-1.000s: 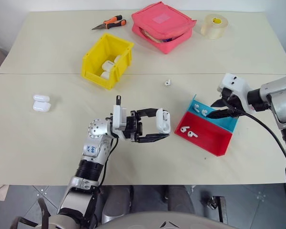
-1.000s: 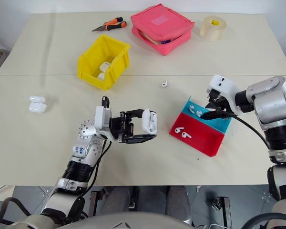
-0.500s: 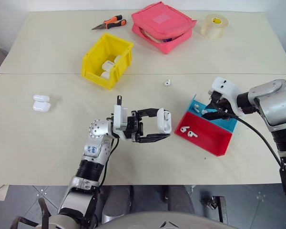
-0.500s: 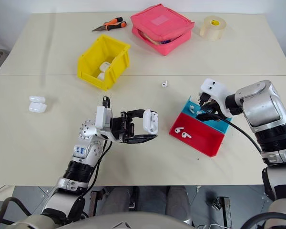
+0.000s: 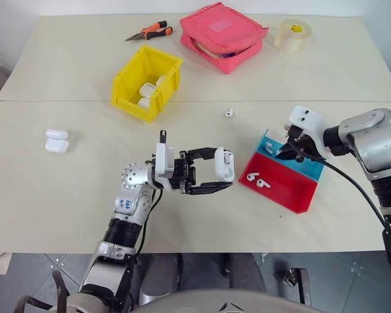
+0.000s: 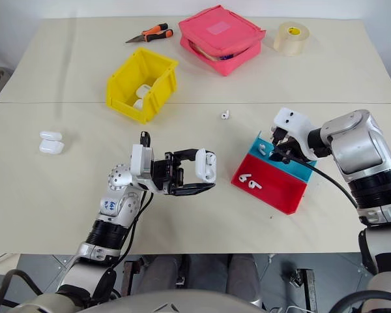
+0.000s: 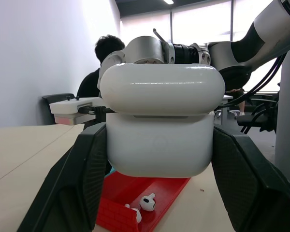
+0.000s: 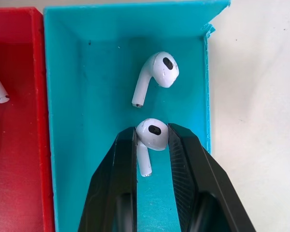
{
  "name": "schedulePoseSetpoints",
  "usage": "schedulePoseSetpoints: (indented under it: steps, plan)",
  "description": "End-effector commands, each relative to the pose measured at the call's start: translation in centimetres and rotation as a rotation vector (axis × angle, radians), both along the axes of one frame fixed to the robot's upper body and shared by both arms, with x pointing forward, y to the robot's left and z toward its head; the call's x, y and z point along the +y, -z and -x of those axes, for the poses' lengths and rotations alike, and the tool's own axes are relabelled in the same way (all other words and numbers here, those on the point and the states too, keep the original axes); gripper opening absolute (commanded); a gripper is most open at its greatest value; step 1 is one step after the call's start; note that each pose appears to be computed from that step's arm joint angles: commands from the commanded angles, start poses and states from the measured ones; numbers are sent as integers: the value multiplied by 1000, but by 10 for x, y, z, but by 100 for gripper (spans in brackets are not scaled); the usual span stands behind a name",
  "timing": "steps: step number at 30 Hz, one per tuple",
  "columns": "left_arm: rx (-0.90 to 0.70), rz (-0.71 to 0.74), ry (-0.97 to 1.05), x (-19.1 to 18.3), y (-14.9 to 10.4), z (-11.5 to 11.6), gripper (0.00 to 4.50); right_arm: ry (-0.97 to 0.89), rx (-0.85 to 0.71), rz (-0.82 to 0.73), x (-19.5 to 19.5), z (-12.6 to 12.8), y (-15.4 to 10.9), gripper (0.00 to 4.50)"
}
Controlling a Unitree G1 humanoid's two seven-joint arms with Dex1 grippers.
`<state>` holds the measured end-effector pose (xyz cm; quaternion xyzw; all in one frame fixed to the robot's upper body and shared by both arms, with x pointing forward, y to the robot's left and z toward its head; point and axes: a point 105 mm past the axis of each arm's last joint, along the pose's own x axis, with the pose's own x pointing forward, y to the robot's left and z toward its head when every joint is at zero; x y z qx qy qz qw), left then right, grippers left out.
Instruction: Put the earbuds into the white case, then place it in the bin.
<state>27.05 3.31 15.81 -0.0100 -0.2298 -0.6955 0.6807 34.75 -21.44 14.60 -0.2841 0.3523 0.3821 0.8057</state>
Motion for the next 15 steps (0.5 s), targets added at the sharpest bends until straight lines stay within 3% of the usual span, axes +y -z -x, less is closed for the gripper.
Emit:
schedulePoseSetpoints:
  steps: [1,6,11,13,15]
  plan:
    - [-49,24,11,0,-12,4,280,12,0,17,-6,2,1,56]
    - [-47,22,23,-1,-12,4,280,5,-77,-41,-4,5,-20,56]
    - [-43,23,46,-4,-17,3,280,-5,-271,-260,4,14,-60,56]
    - [-38,23,54,-4,-18,1,280,-74,-352,-380,14,23,-72,56]
    - [-21,22,67,-7,-21,-1,280,-158,-452,-665,34,45,-90,56]
